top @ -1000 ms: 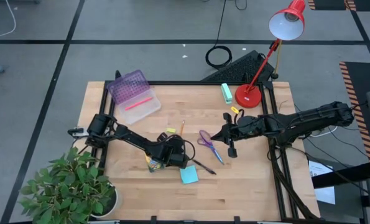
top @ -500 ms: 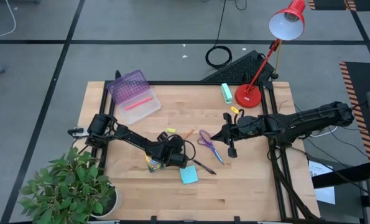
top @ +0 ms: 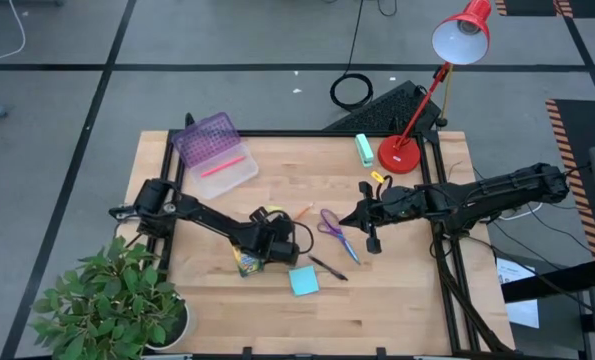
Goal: Pack school essentials
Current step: Put the orange pencil into the purple supply box
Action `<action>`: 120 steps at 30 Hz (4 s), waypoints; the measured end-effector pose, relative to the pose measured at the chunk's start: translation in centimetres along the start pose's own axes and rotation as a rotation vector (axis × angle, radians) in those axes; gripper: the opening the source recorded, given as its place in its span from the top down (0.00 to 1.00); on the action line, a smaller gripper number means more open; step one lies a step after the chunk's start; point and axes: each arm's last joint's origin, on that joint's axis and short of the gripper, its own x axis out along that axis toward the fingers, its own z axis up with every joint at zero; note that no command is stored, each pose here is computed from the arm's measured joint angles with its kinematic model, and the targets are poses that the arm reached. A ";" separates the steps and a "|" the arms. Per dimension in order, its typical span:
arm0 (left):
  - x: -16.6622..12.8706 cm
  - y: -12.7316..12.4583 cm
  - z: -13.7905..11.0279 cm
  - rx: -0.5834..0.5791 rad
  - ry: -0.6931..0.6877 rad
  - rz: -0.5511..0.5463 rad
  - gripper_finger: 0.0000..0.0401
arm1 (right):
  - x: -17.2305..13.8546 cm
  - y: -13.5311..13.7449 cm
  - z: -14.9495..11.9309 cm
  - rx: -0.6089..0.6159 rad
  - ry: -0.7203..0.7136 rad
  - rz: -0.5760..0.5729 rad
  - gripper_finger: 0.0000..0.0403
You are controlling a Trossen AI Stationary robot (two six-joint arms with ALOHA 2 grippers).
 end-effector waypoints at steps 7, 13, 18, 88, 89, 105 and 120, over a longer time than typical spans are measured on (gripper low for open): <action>-0.9 0.5 1.0 0.012 -0.024 -0.033 0.94 | 0.0 0.0 0.0 0.000 0.000 0.000 1.00; -1.1 0.5 1.1 0.028 -0.013 -0.049 0.94 | 0.0 0.0 -0.1 0.000 0.006 0.000 1.00; -1.5 0.8 1.3 0.045 0.000 -0.074 0.94 | 0.0 0.0 -0.1 0.000 0.009 0.000 1.00; -17.0 21.5 3.9 0.086 -0.107 0.070 0.94 | 0.0 0.0 -0.5 0.005 0.054 -0.001 1.00; -17.0 21.6 3.9 0.082 -0.104 0.074 0.94 | 0.0 0.0 -0.5 0.005 0.055 -0.001 1.00; -10.5 23.3 -0.8 0.051 0.144 0.167 0.94 | 0.0 0.0 -0.5 0.005 0.053 -0.001 1.00; -7.2 24.4 -1.7 0.055 0.193 0.205 0.94 | 0.0 0.0 -0.5 0.002 0.052 -0.002 1.00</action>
